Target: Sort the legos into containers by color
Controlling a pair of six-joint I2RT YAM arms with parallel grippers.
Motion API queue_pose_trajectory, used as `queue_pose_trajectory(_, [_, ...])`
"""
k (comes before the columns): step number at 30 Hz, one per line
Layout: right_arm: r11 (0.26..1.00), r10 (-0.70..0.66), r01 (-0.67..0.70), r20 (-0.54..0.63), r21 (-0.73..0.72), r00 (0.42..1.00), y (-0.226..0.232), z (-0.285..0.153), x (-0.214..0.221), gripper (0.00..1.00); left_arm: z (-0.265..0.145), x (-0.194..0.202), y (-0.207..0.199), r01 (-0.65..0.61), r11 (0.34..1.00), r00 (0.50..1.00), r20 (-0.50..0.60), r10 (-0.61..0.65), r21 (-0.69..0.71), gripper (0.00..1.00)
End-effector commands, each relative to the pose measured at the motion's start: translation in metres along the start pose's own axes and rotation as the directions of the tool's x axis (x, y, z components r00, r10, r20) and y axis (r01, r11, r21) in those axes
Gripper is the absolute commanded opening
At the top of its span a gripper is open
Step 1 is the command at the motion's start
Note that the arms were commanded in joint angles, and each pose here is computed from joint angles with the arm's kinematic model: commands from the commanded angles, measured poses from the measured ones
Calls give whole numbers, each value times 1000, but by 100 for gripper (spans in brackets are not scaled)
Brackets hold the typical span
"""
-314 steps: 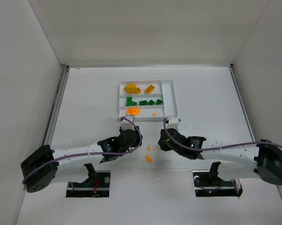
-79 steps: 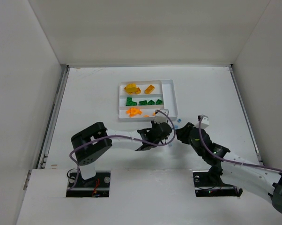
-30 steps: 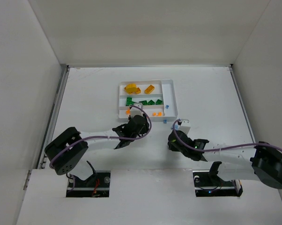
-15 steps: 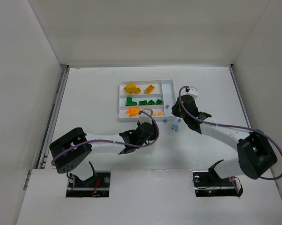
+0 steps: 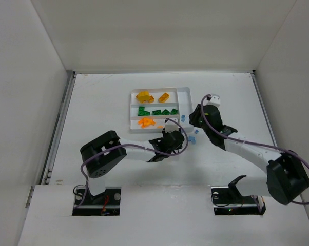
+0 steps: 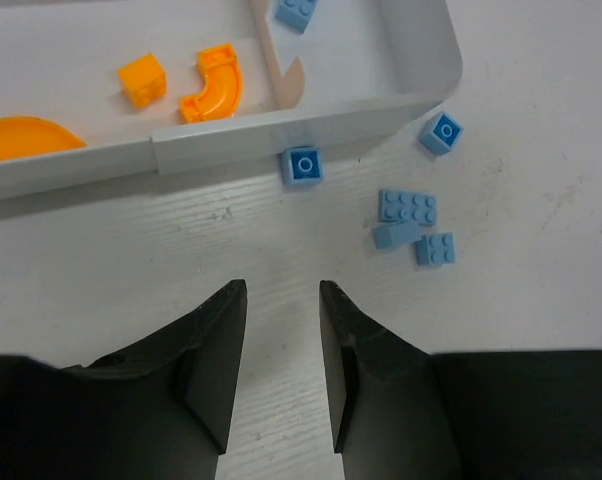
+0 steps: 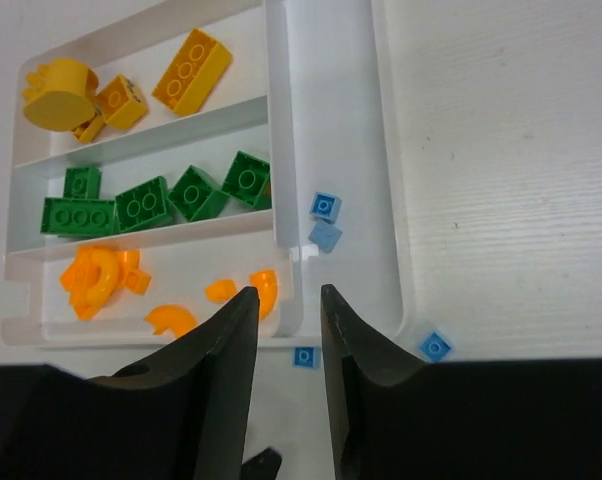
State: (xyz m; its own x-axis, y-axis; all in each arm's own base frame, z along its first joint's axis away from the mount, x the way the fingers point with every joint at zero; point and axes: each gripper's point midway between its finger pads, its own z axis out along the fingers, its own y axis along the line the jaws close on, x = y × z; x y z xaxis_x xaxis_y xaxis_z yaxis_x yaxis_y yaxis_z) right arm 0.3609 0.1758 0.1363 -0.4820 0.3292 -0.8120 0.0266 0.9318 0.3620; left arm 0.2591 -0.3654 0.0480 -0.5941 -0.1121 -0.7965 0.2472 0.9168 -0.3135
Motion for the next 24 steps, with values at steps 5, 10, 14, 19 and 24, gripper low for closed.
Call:
queue_pose_trajectory(5, [997, 71, -72, 45, 25, 996, -35, -32, 23, 33, 28, -11, -6, -19, 996, 999, 43, 22, -85, 33])
queue_pose_trajectory(10, [994, 107, -107, 51, 6, 993, -46, -45, 33, 35, 44, -16, 6, -35, 981, 995, 90, 53, -192, 35])
queue_pose_trajectory(14, [993, 117, -116, 59, -25, 991, -41, -46, 31, 37, 53, -16, 1, -39, 980, 995, 85, 56, -194, 35])
queue_pose_trajectory(19, [992, 121, -118, 65, -43, 991, -37, -48, 29, 37, 61, -14, -5, -47, 979, 995, 81, 64, -197, 35])
queue_pose_trajectory(24, [989, 135, -130, 84, -63, 987, -37, -55, 25, 37, 66, -15, -9, -49, 978, 994, 84, 68, -203, 28])
